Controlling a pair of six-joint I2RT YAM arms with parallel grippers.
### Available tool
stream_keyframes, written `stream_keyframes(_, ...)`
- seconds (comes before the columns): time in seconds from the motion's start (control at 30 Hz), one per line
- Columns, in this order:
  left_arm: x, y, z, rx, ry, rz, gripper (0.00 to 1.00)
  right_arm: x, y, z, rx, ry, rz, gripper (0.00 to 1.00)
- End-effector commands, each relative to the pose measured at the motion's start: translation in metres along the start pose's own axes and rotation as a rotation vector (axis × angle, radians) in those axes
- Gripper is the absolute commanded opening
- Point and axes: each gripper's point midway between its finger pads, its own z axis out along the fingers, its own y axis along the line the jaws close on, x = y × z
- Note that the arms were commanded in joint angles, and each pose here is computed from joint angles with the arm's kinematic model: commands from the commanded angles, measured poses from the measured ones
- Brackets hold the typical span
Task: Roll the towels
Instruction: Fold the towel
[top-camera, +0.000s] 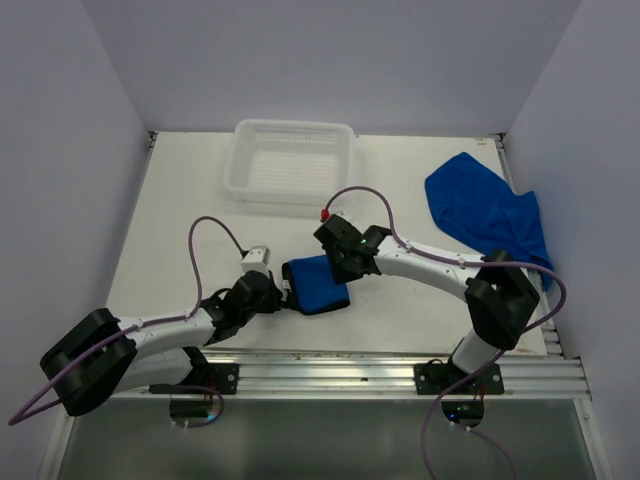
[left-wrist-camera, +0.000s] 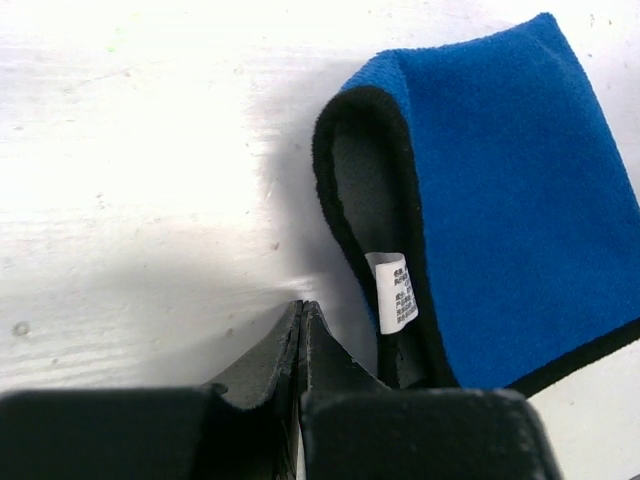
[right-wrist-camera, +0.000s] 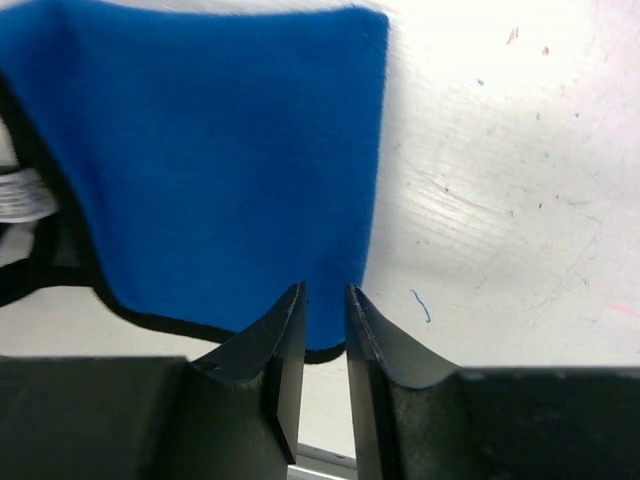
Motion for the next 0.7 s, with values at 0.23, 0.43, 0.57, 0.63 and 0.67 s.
stream_keyframes(0.23, -0.075, -0.008, -0.042, -0.063, -0.179, 0.032, 0.00, 0.032, 0.003, 0.029, -0.073, 0.024, 0.065, 0.23)
stream_keyframes(0.43, -0.108, -0.043, -0.052, 0.033, -0.229, 0.024, 0.00, 0.046, -0.003, 0.037, -0.048, 0.060, 0.054, 0.24)
stream_keyframes(0.57, -0.114, -0.069, -0.039, 0.103, -0.211, 0.038, 0.00, 0.034, -0.003, 0.024, -0.049, 0.034, 0.041, 0.27)
stream_keyframes(0.63, -0.120, -0.082, -0.036, 0.147, -0.219, 0.032, 0.00, 0.021, -0.004, 0.010, -0.041, 0.002, 0.035, 0.29)
stream_keyframes(0.67, -0.120, -0.089, -0.031, 0.172, -0.215, 0.033, 0.00, 0.016, -0.007, 0.006, -0.026, -0.015, 0.030, 0.29)
